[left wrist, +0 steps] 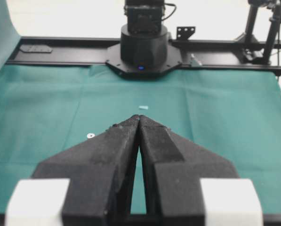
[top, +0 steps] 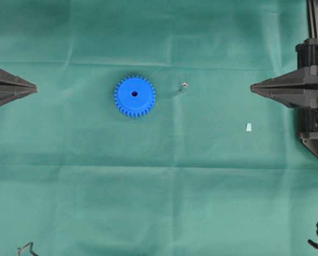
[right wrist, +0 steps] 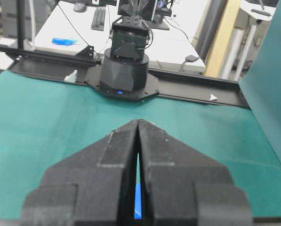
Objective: Insert the shaft into the center hole of the gear.
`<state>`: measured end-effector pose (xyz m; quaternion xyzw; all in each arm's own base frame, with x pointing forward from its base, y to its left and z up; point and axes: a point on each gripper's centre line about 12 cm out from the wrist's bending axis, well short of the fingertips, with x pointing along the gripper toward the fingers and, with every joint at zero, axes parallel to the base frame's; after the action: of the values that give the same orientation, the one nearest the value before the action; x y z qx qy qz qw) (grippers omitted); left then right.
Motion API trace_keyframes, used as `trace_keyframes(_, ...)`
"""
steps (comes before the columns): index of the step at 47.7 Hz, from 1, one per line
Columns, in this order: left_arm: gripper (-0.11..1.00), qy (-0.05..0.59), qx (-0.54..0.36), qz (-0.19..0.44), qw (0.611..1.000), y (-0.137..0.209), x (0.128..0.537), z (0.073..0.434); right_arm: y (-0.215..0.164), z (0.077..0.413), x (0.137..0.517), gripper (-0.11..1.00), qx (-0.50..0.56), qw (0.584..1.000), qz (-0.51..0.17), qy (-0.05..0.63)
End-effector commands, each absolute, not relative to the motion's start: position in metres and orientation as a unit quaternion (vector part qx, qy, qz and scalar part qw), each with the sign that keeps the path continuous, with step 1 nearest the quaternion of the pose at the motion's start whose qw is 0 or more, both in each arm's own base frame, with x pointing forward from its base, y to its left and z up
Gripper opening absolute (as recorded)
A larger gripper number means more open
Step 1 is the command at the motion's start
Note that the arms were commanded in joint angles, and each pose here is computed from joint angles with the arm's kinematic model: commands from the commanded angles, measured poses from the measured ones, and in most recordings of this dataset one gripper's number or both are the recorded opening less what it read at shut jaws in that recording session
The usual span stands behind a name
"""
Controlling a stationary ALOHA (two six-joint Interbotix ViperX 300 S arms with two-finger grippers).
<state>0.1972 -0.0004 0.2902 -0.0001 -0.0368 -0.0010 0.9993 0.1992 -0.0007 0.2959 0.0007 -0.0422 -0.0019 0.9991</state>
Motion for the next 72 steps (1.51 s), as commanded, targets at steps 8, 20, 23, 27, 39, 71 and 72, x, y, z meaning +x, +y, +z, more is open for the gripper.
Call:
trace_keyframes(8,0.0,-0.038,0.005,0.001,0.999,0.001,0.201,0.304,0.0,0.3,0.202,0.02,-0.001,1.0,-0.001,-0.025)
trace_keyframes(20,0.0,-0.038,0.005,0.001,0.999,0.0,0.201,0.304,-0.005,0.306,0.208,0.02,-0.001,1.0,-0.013,-0.017)
trace_keyframes(23,0.0,-0.038,0.005,0.001,0.999,0.0,0.201,0.304,-0.008,0.304,0.212,0.02,0.0,1.0,-0.019,-0.01)
trace_keyframes(27,0.0,-0.038,0.005,0.001,0.999,0.0,0.201,0.304,-0.011,0.303,0.218,0.02,0.001,1.0,-0.026,-0.001)
trace_keyframes(39,0.0,-0.038,0.005,0.001,0.999,0.0,0.201,0.304,-0.022,0.292,0.243,0.07,0.006,0.998,-0.046,0.042)
trace_keyframes(71,0.0,-0.026,0.004,0.001,1.0,0.001,0.201,0.301,-0.062,0.167,0.315,0.87,0.049,0.962,-0.104,0.247)
trace_keyframes(72,0.0,-0.026,0.004,0.001,1.0,0.001,0.201,0.301,-0.062,0.164,0.316,0.87,0.05,0.961,-0.104,0.25)
